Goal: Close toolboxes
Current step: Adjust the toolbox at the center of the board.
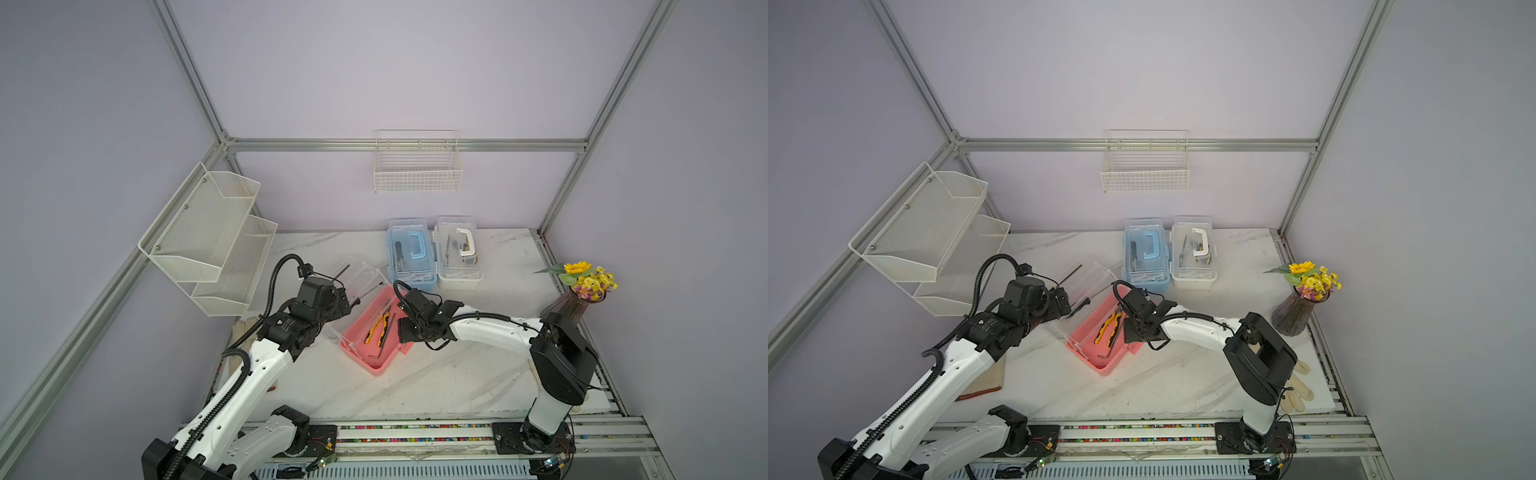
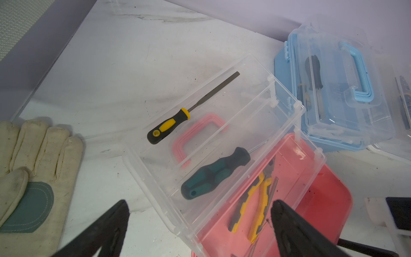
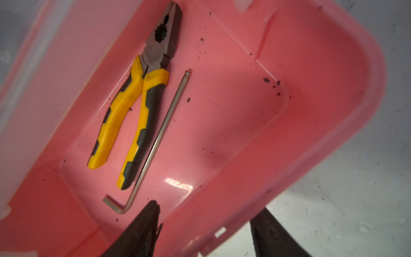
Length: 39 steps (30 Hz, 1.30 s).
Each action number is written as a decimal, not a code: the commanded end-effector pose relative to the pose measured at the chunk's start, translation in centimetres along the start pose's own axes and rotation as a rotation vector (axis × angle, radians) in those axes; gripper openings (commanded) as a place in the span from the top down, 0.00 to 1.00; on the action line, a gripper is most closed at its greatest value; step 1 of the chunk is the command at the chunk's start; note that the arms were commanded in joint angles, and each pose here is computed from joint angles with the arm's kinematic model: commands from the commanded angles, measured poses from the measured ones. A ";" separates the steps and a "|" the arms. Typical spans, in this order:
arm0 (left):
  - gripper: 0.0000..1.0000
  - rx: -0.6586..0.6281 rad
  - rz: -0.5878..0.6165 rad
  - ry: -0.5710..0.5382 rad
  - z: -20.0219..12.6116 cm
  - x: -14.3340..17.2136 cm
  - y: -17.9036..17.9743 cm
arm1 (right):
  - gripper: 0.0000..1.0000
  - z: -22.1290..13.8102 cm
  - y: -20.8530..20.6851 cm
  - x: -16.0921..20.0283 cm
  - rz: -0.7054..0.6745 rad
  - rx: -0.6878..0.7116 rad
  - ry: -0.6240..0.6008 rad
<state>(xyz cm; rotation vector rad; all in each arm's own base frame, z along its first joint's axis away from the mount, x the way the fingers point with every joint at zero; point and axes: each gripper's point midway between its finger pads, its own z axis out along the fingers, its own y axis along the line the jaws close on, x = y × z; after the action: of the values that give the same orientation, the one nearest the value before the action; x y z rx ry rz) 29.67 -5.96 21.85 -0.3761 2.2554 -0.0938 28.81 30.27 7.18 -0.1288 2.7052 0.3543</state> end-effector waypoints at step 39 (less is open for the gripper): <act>0.00 -0.137 -0.135 0.018 2.8 0.0 5.6 | 0.29 -6.1 -9.8 -6.6 0.087 0.095 -0.129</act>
<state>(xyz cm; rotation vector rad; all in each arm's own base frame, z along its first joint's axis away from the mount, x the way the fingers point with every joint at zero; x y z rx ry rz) 30.47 -1.86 20.27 -0.5316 2.2527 -0.0284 37.10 19.89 14.63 -0.0257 2.5100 0.2515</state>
